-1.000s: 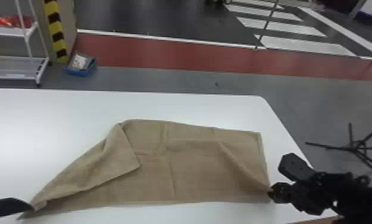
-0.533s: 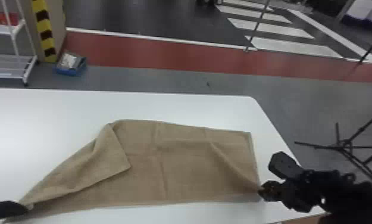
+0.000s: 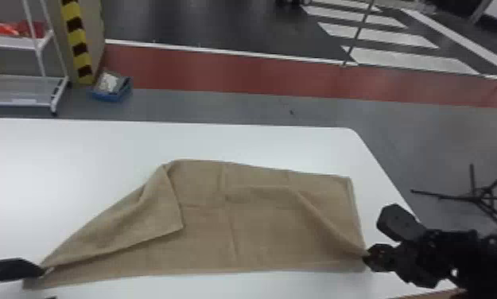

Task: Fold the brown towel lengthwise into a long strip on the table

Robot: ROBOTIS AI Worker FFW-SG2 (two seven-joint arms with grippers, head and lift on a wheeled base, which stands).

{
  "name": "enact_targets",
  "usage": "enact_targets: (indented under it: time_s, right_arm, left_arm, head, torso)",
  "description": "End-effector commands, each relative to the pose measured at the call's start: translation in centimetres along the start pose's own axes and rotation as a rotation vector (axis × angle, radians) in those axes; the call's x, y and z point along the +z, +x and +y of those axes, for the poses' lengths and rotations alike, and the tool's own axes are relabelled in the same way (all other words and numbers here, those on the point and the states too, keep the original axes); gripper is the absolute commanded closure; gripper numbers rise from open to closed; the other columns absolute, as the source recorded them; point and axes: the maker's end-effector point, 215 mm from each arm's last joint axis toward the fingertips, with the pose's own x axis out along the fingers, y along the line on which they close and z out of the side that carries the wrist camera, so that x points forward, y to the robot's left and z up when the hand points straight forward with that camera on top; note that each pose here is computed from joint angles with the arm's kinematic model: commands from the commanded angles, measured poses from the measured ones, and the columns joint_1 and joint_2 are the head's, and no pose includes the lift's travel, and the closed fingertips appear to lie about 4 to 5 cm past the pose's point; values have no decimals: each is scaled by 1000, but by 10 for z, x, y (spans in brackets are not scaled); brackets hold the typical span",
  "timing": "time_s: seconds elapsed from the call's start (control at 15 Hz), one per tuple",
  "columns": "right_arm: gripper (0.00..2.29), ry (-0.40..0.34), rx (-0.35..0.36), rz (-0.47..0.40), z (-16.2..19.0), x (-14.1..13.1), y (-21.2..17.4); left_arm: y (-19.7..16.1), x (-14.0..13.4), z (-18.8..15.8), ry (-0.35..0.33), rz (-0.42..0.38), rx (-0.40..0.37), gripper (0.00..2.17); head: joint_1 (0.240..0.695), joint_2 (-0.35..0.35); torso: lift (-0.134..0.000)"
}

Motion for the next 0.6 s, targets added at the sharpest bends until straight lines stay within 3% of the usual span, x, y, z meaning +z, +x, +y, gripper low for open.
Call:
enact_targets:
  time_s: [0.0,0.2,0.33,0.47,0.53]
  right_arm:
    - [2118,1,0,-1,0,0,0]
    - [2118,2,0,-4,0,1,0]
    - [2118,2,0,-4,0,1,0]
    - [2118,4,2,-6,1,2,1]
    - [2118,5,-2,-7,-1,2,0]
  left_arm:
    - [0,-6,3,-1,14,1,512]
    - [0,-7,4,4,23,4,572]
    - [0,-5,6,5,19,12,1085]
    - [1,-6,6,12,24,12,1092]
    - [2,-6,6,15,28,13,1409]
  head:
    - [695,-240]
    - [695,-232]
    - [695,-227]
    - [695,-225]
    - [695,-225]
  torso:
    - [-93]
    - [-93]
    - [-93]
    - [-93]
    - [-93]
